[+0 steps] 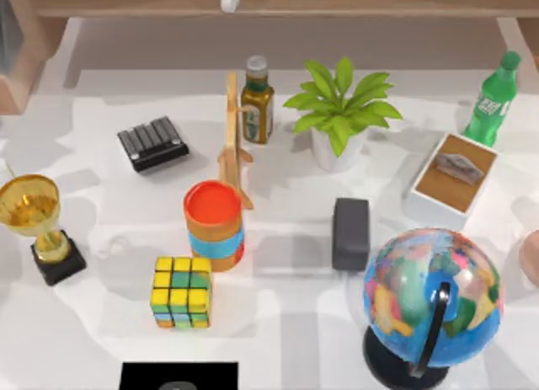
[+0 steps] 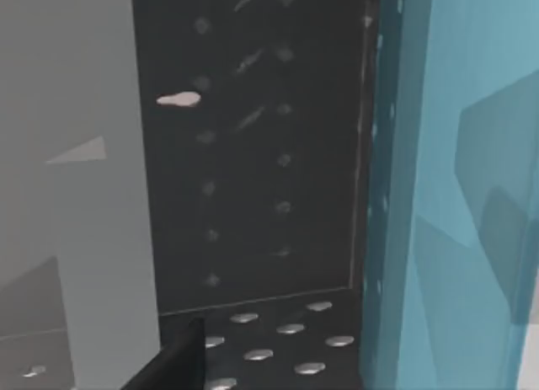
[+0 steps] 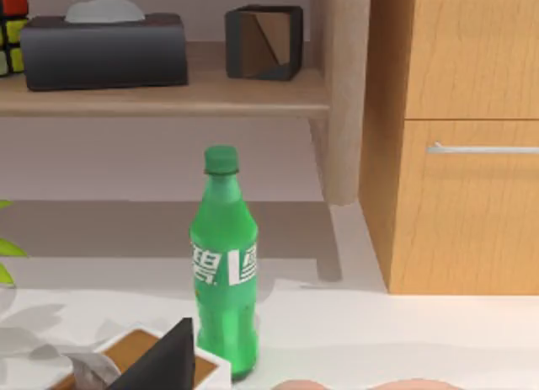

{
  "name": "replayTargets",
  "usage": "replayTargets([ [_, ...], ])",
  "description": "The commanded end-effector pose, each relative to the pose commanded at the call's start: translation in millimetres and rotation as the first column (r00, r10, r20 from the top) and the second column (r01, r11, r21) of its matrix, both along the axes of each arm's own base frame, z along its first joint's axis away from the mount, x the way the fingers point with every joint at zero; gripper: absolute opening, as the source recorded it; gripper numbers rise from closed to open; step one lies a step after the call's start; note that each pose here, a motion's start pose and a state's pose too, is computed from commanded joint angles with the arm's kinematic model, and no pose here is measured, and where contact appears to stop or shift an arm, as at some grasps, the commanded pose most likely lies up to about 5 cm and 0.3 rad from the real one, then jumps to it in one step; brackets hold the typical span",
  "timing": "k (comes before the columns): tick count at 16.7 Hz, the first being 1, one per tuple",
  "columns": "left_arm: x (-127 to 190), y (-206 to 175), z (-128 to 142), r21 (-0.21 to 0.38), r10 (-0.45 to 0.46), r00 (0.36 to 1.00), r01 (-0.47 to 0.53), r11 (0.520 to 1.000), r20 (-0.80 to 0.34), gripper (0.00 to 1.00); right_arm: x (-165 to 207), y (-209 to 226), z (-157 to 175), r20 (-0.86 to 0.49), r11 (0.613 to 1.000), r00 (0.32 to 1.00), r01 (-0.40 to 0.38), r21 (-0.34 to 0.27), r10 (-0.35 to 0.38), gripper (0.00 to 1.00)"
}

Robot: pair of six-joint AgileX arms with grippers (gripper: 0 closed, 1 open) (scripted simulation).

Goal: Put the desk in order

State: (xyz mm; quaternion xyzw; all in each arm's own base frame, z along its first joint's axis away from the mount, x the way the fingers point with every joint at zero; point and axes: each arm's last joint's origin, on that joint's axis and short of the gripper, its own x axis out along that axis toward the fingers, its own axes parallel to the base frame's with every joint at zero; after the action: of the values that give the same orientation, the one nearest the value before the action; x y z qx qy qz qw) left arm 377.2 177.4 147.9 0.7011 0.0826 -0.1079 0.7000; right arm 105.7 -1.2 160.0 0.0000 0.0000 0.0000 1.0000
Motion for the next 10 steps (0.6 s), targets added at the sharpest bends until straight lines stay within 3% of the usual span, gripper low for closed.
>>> replayTargets([
  [4,-5,2,2,0.002,0.005,1.000,-0.005,1.000,0.006,1.00,0,0,0,0.000,1.000,1.000,0.000,0.000,0.000,1.00],
  [10,-44,2,4,0.004,0.003,1.000,-0.003,1.000,0.012,1.00,0,0,0,0.000,1.000,1.000,0.000,0.000,0.000,1.00],
])
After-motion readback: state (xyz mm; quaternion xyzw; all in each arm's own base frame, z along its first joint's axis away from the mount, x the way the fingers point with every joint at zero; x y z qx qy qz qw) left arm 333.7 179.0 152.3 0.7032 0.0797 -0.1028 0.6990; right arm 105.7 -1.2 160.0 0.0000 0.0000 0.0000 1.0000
